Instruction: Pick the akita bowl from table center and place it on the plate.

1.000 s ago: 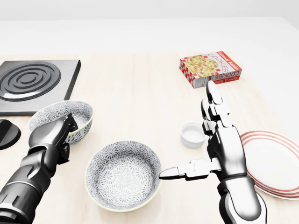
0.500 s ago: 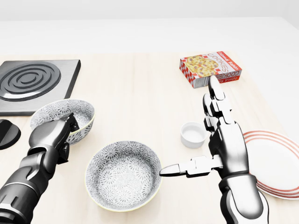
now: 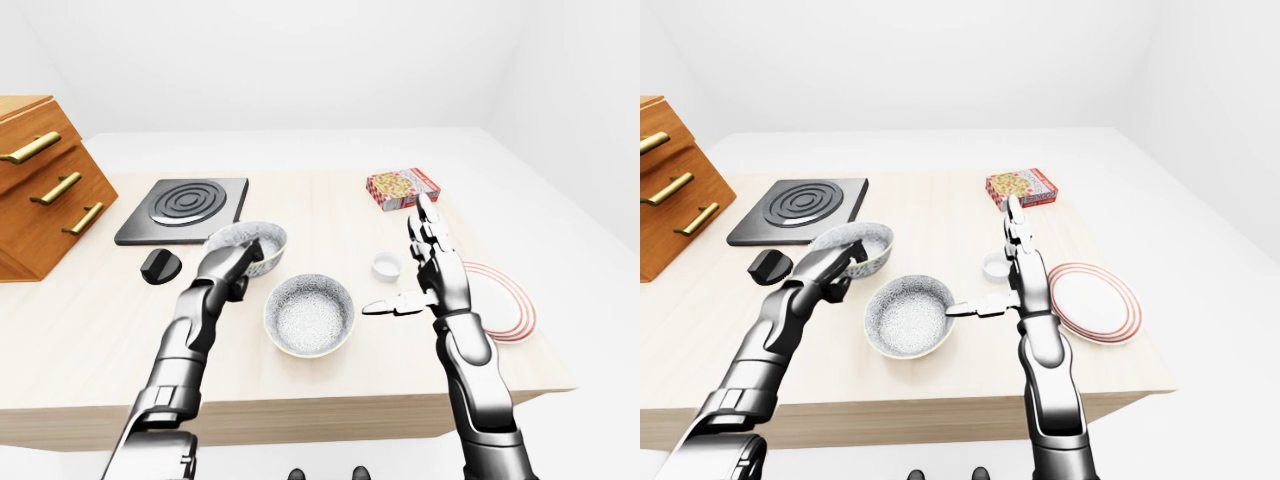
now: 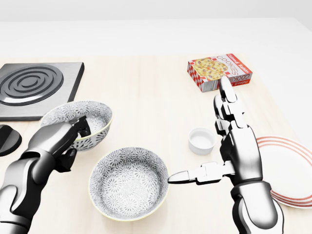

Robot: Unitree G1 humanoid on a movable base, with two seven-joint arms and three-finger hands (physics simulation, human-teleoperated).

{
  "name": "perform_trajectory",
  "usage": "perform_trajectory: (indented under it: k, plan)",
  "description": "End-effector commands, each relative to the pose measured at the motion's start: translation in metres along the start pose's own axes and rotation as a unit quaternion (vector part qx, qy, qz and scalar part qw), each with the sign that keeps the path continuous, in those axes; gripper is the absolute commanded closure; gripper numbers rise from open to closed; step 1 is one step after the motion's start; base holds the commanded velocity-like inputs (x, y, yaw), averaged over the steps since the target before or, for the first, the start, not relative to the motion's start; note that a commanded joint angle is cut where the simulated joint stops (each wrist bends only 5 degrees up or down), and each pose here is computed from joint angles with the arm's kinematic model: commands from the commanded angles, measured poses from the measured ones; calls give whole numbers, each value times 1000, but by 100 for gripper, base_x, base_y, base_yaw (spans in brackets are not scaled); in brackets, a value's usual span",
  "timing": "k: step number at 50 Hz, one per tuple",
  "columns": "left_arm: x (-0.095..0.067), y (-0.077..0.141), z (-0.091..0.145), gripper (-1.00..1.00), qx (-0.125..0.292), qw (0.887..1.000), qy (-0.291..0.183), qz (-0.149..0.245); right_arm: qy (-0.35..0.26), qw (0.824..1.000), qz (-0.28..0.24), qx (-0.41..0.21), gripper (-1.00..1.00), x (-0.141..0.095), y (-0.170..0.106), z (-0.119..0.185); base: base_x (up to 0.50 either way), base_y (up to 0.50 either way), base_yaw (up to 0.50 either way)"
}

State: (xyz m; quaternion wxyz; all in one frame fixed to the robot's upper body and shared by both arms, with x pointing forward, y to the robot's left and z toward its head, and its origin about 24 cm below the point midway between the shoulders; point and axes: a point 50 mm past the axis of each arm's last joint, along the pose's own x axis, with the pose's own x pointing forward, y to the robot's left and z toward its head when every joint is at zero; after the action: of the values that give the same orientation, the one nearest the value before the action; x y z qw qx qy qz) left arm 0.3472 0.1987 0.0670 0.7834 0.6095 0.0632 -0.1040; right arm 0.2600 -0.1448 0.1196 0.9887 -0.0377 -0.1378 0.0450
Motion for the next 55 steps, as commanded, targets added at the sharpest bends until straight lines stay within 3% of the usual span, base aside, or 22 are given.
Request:
perform_trajectory:
  k: [1,9,14,19,28,35,46,55]
  plan:
    - [-53,56,42,100,60,992,-74,80,-8,1000,2,-15,-100,1,-2,4,0,0,0]
    - [-62,62,54,100,64,990,-94,85,-8,1000,5,-18,-100,1,-1,4,0,0,0]
    - [-88,59,73,100,74,987,-119,84,-6,1000,5,-30,-100,1,-1,4,0,0,0]
    - [-98,51,84,100,73,986,-131,74,-11,998,7,-61,-100,4,-2,7,0,0,0]
    - [-102,46,97,100,70,984,-151,62,-38,975,45,-214,-100,19,0,25,0,0,0]
    - [-103,41,103,100,66,983,-161,55,-28,955,80,-286,-100,22,4,26,0,0,0]
    - [-105,41,109,100,61,981,-174,57,-5,932,116,-344,-100,18,14,22,0,0,0]
    - [-105,40,112,100,60,980,-180,55,-2,927,133,-351,-100,22,27,20,0,0,0]
